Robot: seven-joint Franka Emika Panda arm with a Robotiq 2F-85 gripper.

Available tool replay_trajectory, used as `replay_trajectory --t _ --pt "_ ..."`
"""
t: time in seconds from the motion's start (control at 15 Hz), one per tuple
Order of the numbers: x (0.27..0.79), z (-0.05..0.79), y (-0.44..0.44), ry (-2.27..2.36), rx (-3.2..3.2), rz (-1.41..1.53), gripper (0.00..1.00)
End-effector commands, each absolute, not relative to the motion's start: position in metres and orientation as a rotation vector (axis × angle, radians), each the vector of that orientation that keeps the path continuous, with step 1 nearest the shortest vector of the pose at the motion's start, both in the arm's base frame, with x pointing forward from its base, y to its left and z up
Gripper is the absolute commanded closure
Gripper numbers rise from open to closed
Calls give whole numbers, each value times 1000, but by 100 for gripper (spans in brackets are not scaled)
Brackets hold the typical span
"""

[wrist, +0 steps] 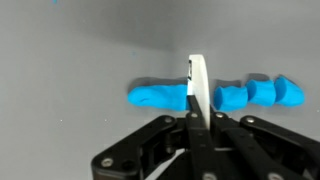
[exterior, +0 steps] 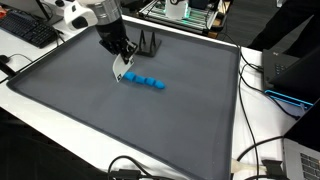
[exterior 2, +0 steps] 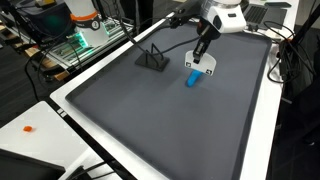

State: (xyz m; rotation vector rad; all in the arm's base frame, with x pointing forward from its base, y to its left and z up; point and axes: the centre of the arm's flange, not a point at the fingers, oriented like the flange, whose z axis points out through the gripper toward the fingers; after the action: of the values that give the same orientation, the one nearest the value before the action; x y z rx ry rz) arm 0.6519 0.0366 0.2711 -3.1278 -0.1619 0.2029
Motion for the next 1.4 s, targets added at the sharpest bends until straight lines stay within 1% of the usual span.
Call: replay_trajectory --t 0.0,0.4,1.33 --pt "654 257 31 -208 -3150 176 99" --pt "656 249 29 -266 -3178 147 99" --pt "645 213 33 -274 -3148 202 99"
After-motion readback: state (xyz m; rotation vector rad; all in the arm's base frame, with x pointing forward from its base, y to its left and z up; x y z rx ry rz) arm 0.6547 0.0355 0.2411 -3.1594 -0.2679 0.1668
